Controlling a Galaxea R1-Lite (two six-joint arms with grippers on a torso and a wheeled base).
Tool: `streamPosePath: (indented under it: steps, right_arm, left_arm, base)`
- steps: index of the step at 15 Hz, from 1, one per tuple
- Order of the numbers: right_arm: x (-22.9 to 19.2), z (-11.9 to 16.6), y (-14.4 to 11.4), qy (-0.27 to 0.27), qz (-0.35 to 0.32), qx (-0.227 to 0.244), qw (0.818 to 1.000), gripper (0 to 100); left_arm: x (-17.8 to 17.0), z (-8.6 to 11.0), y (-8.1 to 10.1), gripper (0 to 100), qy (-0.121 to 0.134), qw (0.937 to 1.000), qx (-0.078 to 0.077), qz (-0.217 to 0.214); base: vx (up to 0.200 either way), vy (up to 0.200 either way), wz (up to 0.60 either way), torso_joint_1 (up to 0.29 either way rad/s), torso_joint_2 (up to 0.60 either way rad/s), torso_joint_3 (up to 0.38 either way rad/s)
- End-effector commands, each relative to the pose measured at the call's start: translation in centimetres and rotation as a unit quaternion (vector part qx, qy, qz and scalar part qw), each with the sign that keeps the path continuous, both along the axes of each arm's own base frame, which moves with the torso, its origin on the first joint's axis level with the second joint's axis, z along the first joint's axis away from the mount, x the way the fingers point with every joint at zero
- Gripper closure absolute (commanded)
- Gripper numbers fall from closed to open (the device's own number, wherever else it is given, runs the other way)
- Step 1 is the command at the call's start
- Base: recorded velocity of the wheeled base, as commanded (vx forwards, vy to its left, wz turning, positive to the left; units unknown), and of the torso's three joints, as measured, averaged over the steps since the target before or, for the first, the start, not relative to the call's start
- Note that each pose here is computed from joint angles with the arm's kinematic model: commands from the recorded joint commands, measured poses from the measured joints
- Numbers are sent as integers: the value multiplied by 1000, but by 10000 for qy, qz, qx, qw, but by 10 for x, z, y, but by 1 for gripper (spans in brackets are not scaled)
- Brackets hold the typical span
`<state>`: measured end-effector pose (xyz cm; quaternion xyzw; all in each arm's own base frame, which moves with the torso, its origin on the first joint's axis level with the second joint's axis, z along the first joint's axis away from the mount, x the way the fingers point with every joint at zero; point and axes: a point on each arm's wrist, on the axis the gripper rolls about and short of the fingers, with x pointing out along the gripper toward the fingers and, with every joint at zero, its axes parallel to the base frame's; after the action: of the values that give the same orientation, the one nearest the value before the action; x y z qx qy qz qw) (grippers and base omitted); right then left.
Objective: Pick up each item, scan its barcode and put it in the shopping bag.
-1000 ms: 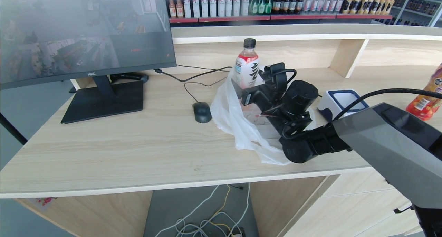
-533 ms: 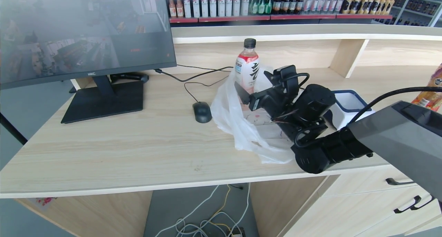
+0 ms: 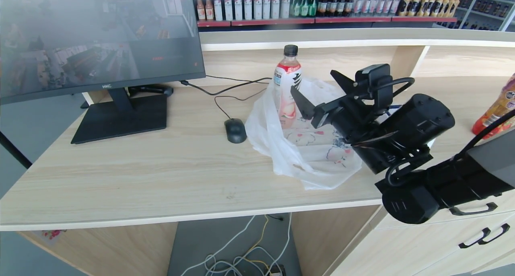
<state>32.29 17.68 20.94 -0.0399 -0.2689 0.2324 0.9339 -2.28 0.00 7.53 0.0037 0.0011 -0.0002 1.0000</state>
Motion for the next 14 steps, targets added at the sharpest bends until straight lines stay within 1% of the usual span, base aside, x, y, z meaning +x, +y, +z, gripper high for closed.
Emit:
streamPosePath:
  steps: [1, 2, 3, 5, 6, 7, 8, 10, 14]
  right_arm:
    - [-40, 8, -5, 40, 218, 0, 9998, 0]
    - [-55, 9, -9, 98, 291, -22, 9995, 0]
    - [-72, 3, -17, 309, 332, -63, 9989, 0]
    - [-96, -4, -33, 573, 267, -84, 9980, 0]
    - [-111, -12, -42, 823, 211, -80, 9963, 0]
    - [-117, -15, -46, 887, 212, -108, 9958, 0]
    - [-123, -11, -48, 820, 217, -58, 9964, 0]
    - [-127, -12, -52, 863, 132, -39, 9962, 0]
    - [-131, -8, -43, 802, 338, -9, 9962, 0]
  left_arm:
    - [0, 0, 0, 0, -3, 10000, 1, 2]
    - [0, 0, 0, 0, -3, 10000, 1, 2]
    - [0, 0, 0, 0, -3, 10000, 1, 2]
    - [0, 0, 0, 0, 5, 10000, -7, 2]
    - [0, 0, 0, 0, -3, 10000, 1, 2]
    - [0, 0, 0, 0, -3, 10000, 1, 2]
    - [0, 0, 0, 0, -3, 10000, 1, 2]
    - [0, 0, 0, 0, -3, 10000, 1, 2]
    - [0, 0, 0, 0, -3, 10000, -14, 2]
  base:
    - [0, 0, 0, 0, 0, 0]
    - [0, 0, 0, 0, 0, 0]
    - [0, 0, 0, 0, 0, 0]
    - [0, 0, 0, 0, 0, 0]
    - [0, 0, 0, 0, 0, 0]
    - [0, 0, 0, 0, 0, 0]
    - [0, 0, 0, 0, 0, 0]
    - [0, 0, 0, 0, 0, 0]
    - [0, 0, 0, 0, 0, 0]
